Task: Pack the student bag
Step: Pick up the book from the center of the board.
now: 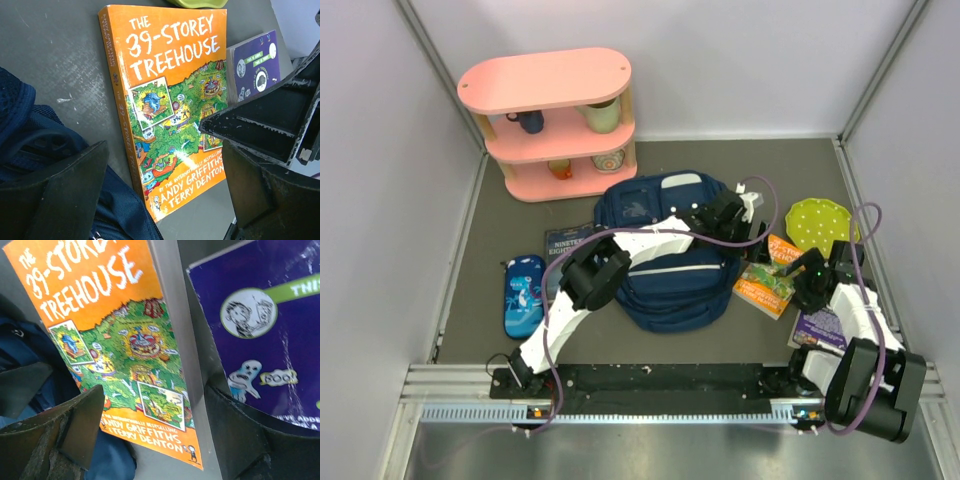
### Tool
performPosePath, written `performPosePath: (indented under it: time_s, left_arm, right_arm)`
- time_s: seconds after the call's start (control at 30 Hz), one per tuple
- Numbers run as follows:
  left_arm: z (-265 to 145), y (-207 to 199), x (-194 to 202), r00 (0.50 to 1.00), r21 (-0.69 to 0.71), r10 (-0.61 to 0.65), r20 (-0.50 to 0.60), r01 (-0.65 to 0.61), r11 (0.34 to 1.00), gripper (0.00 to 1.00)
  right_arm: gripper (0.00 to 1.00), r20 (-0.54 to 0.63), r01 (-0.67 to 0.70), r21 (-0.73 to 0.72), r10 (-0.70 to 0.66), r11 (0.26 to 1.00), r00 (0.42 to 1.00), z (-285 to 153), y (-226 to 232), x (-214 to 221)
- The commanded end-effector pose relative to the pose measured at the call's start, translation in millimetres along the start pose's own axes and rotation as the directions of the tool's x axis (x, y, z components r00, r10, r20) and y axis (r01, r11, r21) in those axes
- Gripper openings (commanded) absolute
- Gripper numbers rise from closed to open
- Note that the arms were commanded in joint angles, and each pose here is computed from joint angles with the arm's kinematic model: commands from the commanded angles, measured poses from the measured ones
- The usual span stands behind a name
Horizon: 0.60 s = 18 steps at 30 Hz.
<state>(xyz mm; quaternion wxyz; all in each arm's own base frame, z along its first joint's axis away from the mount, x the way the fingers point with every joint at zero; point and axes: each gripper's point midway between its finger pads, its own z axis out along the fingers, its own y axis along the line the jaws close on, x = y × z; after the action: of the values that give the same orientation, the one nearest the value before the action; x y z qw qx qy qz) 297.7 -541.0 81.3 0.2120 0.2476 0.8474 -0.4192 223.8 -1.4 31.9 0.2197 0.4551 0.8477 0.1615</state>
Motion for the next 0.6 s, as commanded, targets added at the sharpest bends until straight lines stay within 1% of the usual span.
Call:
performPosePath:
  time_s: [0.0,0.07,0.1,0.17,0.2,0.23,0.27,0.37,0.57]
  left_arm:
    - [13,13,25,0.995,0.029,-0.054,-0.086,0.057,0.998,0.99]
    - [15,8,30,0.992,0.064,-0.061,-0.109,0.068,0.996,0.99]
    - [18,9,35,0.990,0.067,-0.075,-0.121,0.083,0.994,0.98]
    - [20,10,40,0.987,0.075,-0.086,-0.135,0.097,0.992,0.98]
    - [21,10,42,0.986,0.079,-0.094,-0.138,0.106,0.991,0.98]
    - [22,10,43,0.985,0.084,-0.101,-0.141,0.113,0.990,0.98]
    - [24,8,49,0.981,0.102,-0.105,-0.163,0.123,0.987,0.98]
    - [29,9,55,0.973,0.119,-0.136,-0.185,0.160,0.980,0.98]
    - [32,11,60,0.969,0.127,-0.150,-0.195,0.177,0.976,0.98]
  right_arm:
    - [0.79,0.016,0.008,0.005,-0.009,1.000,1.000,9,0,-9]
    - [0.77,0.015,0.011,-0.027,-0.010,1.000,1.000,10,6,-10]
    - [0.73,0.017,0.012,-0.039,-0.011,0.999,1.000,9,8,-10]
    - [0.70,0.024,0.009,-0.048,-0.008,0.999,1.000,9,10,-12]
    - [0.65,0.030,0.010,-0.053,-0.008,0.999,1.000,8,11,-12]
    - [0.63,0.033,0.013,-0.059,-0.011,0.998,0.999,7,12,-12]
    - [0.56,0.035,0.014,-0.063,-0.012,0.998,0.999,7,13,-13]
    - [0.48,0.042,0.017,-0.077,-0.014,0.997,0.999,5,15,-14]
    - [0.47,0.030,0.015,-0.093,-0.013,0.996,0.999,4,17,-11]
